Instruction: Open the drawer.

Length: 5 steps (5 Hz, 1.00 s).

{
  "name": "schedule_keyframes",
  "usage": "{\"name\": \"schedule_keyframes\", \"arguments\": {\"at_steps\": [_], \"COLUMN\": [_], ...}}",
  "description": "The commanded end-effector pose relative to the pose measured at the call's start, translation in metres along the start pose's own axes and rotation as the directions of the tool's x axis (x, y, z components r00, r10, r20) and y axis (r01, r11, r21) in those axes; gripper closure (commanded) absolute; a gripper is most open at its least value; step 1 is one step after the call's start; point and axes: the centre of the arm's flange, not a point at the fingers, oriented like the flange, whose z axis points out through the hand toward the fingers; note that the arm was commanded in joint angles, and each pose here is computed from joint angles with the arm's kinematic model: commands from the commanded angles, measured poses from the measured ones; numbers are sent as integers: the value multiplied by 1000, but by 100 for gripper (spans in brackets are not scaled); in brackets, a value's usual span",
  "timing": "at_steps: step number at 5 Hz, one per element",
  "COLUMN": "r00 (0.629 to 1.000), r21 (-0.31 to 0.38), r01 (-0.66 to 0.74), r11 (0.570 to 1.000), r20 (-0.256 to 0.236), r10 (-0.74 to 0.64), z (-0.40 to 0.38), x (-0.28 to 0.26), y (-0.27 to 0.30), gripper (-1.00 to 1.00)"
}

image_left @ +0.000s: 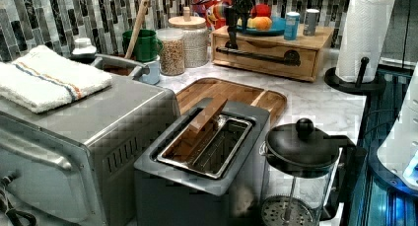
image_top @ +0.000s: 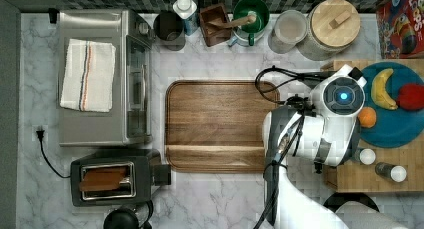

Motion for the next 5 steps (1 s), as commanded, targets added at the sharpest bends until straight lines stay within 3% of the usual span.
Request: {"name": "schedule_keyframes", "arguments": {"at_steps": [1,2,3,5], "r00": [999,996,996,996], "r21": [-8,-4,-19,35], "r01": [-54,-73,-75,-55], "r11": [999,997,997,998], "r20": [3,45,55,67], "r10": [54,73,76,52], "z": [52,59,58,59], "x": [-23,-33,-47,-30], "y": [-25,-29,-29,-48], "gripper": [-100,-100,-100,-100]}}
